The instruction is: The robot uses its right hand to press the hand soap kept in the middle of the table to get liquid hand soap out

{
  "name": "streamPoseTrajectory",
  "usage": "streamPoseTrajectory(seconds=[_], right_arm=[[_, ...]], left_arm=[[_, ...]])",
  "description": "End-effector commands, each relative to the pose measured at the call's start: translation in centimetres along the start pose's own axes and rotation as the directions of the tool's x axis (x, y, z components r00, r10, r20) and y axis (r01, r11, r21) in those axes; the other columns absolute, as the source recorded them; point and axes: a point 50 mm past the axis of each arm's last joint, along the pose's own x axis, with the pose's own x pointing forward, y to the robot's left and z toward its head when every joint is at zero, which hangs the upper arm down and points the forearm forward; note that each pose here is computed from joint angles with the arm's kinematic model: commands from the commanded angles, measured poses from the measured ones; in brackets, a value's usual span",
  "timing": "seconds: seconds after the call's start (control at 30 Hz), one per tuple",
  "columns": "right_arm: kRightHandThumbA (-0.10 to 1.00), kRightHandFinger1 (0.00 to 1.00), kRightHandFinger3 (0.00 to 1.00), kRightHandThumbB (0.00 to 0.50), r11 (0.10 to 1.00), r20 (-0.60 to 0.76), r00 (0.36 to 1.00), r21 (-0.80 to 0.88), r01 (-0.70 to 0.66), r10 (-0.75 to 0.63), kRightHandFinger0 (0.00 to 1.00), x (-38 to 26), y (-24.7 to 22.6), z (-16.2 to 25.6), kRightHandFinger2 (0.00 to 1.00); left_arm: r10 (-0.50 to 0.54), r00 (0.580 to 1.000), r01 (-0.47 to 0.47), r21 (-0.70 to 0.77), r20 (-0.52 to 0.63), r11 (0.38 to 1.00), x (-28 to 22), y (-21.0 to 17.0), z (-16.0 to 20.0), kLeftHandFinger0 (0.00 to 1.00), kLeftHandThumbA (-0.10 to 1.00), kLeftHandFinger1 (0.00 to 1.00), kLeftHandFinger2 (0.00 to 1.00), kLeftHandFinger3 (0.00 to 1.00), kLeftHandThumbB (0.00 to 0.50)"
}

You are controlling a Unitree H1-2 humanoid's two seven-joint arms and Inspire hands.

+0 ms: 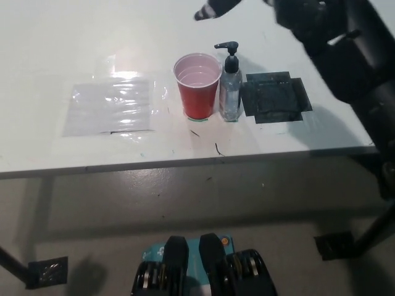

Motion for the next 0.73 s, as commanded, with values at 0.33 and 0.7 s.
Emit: streamPoseTrajectory(seconds=[0.33,0.7], right_arm=[[1.0,1.0,1.0,0.5,0.981,-0.123,0.985,0.14,0.135,-0.118,1.0,-11.1,-3.5,-3.0,1.0],[1.0,1.0,1.0,0.442,0.922,-0.244,0.947,0.274,0.273,-0.207,1.0,-21.1,1.4,-5.0,1.0]], left_arm=[[0.041,0.999,-0.041,0.002,-0.005,0.999,-1.2,0.9,-0.1,1.0,1.0,1.0,1.0,0.9,0.018],[0.044,0.999,-0.044,-0.01,-0.014,0.999,-1.3,1.0,-0.5,1.0,1.0,1.0,1.0,0.92,0.03]])
